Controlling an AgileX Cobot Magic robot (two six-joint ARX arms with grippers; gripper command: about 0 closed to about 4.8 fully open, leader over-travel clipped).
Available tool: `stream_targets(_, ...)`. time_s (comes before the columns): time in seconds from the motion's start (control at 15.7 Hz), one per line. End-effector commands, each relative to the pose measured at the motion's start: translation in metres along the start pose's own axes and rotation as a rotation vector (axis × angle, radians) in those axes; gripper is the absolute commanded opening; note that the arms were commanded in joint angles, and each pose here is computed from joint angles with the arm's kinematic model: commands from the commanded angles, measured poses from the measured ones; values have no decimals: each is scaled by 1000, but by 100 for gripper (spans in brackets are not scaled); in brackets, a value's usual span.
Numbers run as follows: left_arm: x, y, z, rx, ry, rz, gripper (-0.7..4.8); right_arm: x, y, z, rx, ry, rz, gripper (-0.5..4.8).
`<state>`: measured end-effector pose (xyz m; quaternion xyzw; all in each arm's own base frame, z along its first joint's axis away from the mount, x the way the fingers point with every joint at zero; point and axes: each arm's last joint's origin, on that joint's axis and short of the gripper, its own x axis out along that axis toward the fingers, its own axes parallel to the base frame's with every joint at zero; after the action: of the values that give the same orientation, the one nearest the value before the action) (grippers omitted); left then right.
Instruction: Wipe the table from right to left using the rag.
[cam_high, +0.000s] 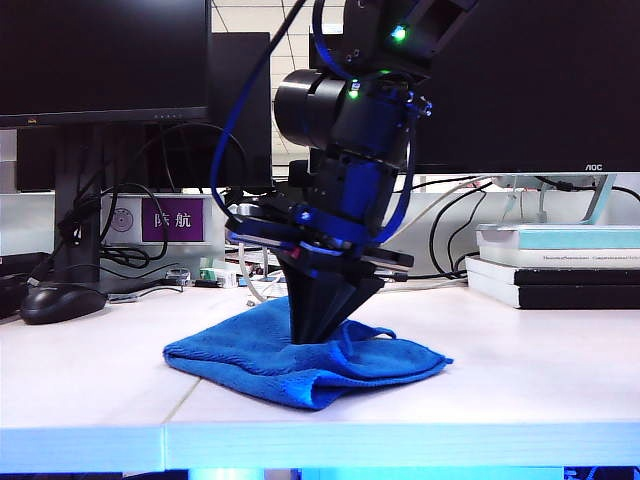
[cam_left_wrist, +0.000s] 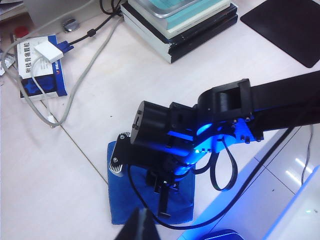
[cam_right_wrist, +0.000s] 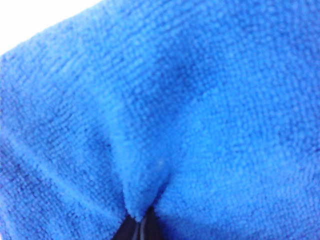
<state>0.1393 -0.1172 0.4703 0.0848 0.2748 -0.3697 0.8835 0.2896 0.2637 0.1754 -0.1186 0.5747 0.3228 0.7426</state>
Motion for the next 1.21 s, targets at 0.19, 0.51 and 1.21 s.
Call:
stream_targets(0.19,-3,0,1,5,-13,0,-6,12,8,24,-4,48,8,-6)
stream_targets(0.51,-4,0,-2,1,17,0,-6,23,43,53,-86,9,45,-6)
stream_targets(1.21,-7,0,-4,-2,26,8,-6,55,103,65,-206,-40,130,-6)
